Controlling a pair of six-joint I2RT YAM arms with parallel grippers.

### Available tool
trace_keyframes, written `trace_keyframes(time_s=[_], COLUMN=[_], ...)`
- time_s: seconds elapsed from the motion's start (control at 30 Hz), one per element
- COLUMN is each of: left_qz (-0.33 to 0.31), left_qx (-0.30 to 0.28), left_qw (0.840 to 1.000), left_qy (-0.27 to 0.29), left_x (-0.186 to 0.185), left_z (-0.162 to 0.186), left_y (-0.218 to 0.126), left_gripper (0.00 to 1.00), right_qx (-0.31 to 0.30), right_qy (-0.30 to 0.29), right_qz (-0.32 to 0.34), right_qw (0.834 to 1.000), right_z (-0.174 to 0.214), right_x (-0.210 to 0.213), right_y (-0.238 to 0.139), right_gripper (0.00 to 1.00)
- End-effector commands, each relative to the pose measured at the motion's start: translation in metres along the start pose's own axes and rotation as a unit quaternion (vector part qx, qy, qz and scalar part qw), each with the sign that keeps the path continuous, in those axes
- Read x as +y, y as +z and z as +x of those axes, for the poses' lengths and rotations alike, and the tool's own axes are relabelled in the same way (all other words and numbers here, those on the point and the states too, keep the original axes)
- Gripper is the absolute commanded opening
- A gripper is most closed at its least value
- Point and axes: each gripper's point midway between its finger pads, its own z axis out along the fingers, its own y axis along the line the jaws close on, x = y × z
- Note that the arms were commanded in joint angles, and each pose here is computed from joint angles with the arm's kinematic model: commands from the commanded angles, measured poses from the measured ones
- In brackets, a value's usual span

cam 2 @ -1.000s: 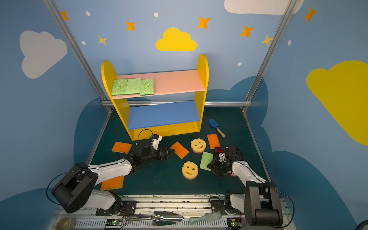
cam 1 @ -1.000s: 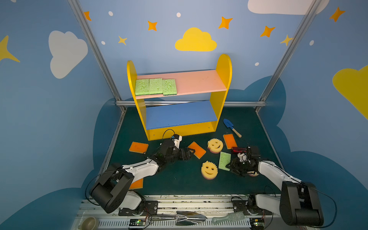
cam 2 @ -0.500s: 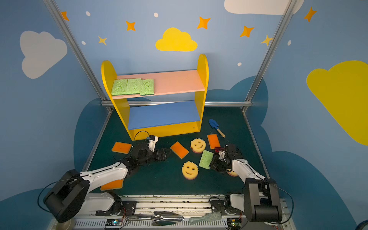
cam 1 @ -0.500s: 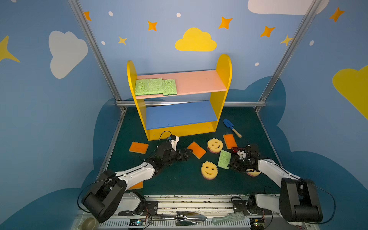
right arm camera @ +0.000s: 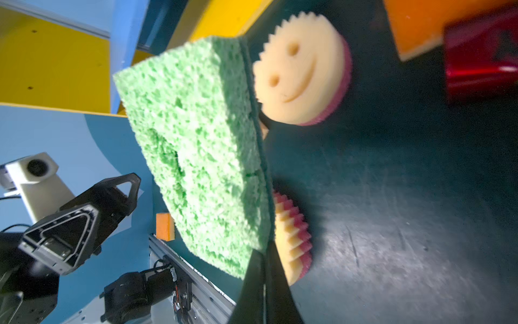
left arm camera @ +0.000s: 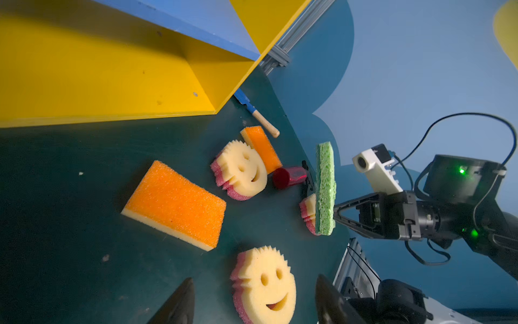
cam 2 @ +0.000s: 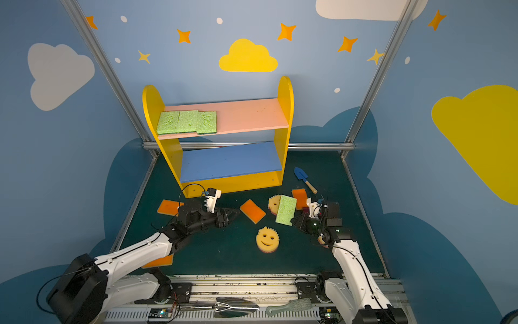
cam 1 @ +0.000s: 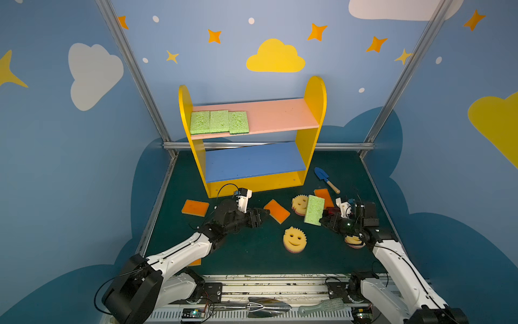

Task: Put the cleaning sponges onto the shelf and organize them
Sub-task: 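Grasp the green sponge between the smiley sponges with the right gripper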

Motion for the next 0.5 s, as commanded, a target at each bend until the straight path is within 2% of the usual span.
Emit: trace_keyframes(time_s=[0.0, 0.23, 0.47], left_qz=[0.041, 0.080, 0.096], left_qx=[-0.003, -0.003, 0.000], left_qw=[0.999, 0.996, 0.993], left_qy=[0.023, 0.049, 0.069], left_x=[-0.024, -0.051, -0.065], left_z=[-0.010, -0.014, -0.019], left_y=[-0.002, 0.007, 0.014], left_gripper=[0.68, 0.87, 0.85], right_qx=[-0.024, 0.005, 0.031], right_qy=[-0.045, -0.061, -0.081], right_qz=[-0.051, -0.081, -0.103], right_qw=[0.997, 0.995, 0.991], right_z=[-0.021, -0.030, -0.030], right_x=[0.042, 0.076, 0.100], right_y=[-0.003, 0.015, 0.041], right_gripper=[0.00, 0.00, 0.00])
